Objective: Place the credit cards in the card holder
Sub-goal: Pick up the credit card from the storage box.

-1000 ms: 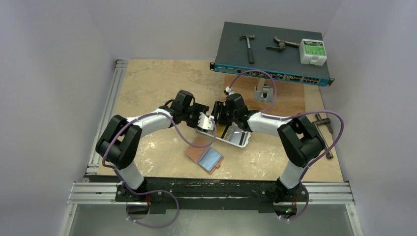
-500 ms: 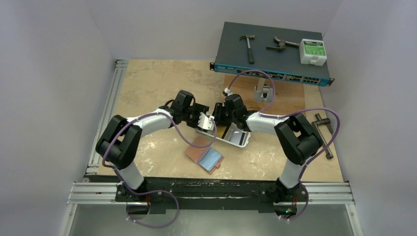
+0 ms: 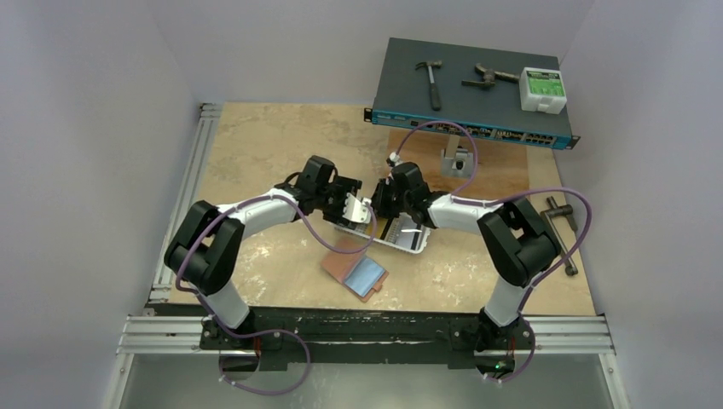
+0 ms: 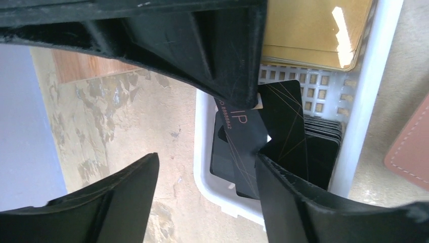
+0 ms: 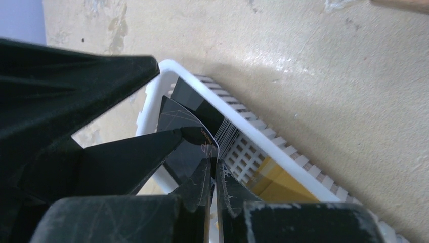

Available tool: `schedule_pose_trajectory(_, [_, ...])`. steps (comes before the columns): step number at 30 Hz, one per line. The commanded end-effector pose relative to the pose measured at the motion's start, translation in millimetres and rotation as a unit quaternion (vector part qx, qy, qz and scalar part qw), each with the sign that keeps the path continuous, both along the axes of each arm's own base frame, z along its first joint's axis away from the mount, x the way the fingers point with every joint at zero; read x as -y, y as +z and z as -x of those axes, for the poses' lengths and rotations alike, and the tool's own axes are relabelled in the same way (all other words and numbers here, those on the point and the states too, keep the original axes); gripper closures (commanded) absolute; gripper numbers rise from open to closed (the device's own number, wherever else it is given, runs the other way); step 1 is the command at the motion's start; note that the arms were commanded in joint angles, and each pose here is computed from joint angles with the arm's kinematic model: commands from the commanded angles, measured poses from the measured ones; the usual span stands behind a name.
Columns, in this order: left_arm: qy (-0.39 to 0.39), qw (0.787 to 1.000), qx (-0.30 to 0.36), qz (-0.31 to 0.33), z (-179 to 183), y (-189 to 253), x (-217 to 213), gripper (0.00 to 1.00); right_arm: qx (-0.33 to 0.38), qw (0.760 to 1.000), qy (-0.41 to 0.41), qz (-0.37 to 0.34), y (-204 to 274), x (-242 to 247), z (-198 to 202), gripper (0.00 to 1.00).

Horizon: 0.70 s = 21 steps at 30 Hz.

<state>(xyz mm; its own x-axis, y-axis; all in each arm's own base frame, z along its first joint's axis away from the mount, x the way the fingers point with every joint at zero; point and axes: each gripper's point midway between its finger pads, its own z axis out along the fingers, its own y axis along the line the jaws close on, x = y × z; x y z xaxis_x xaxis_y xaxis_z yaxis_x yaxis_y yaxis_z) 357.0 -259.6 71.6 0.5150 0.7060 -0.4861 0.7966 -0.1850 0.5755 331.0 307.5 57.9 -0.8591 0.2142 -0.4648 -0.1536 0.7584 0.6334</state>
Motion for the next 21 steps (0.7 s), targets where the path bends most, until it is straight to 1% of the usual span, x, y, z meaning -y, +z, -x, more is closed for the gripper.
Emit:
schedule_pose_trajectory(1, [0.038,0.997,-0.053,0.03,6.1,24.3,-8.8,0.22,0.01,0.999,0.008,-0.053,32.9,-9.6,5.8,1.0])
schedule_pose_trajectory(2, [0.046,0.996,-0.065,0.039,6.2,32.1,-11.4,0.19,0.014,0.998,0.008,-0.056,37.3,-9.0,6.2,1.0])
schedule_pose_trajectory(3, [0.055,0.994,-0.081,0.05,7.2,40.4,-14.5,0.12,0.018,0.998,0.011,-0.057,40.5,-9.0,7.4,1.0])
schedule_pose_trajectory(6, [0.071,0.985,-0.134,0.079,15.7,65.1,-25.4,0.07,0.028,0.998,0.017,-0.062,48.3,-7.6,10.0,1.0])
schedule_pose_trajectory(9, [0.071,0.974,-0.189,0.1,31.7,85.2,-35.3,0.06,0.046,0.997,0.023,-0.063,56.5,-6.2,11.4,1.0])
schedule_pose_trajectory(12, [0.065,0.959,-0.249,0.12,51.5,102.4,-42.7,0.06,0.068,0.996,0.028,-0.056,66.7,-3.8,10.2,1.0])
schedule_pose_trajectory(15, [0.062,0.944,-0.293,0.138,70.3,119.1,-46.4,0.06,0.097,0.993,0.043,-0.05,81.4,-1.1,12.9,1.0])
schedule_pose_trajectory(18, [0.06,0.935,-0.314,0.154,91.2,130.7,-46.8,0.07,0.132,0.988,0.066,-0.041,100.9,1.6,17.8,1.0])
schedule_pose_trajectory(21, [0.066,0.932,-0.312,0.171,103.1,144.3,-48.1,0.09,0.16,0.983,0.089,-0.032,122.0,3.0,25.1,1.0])
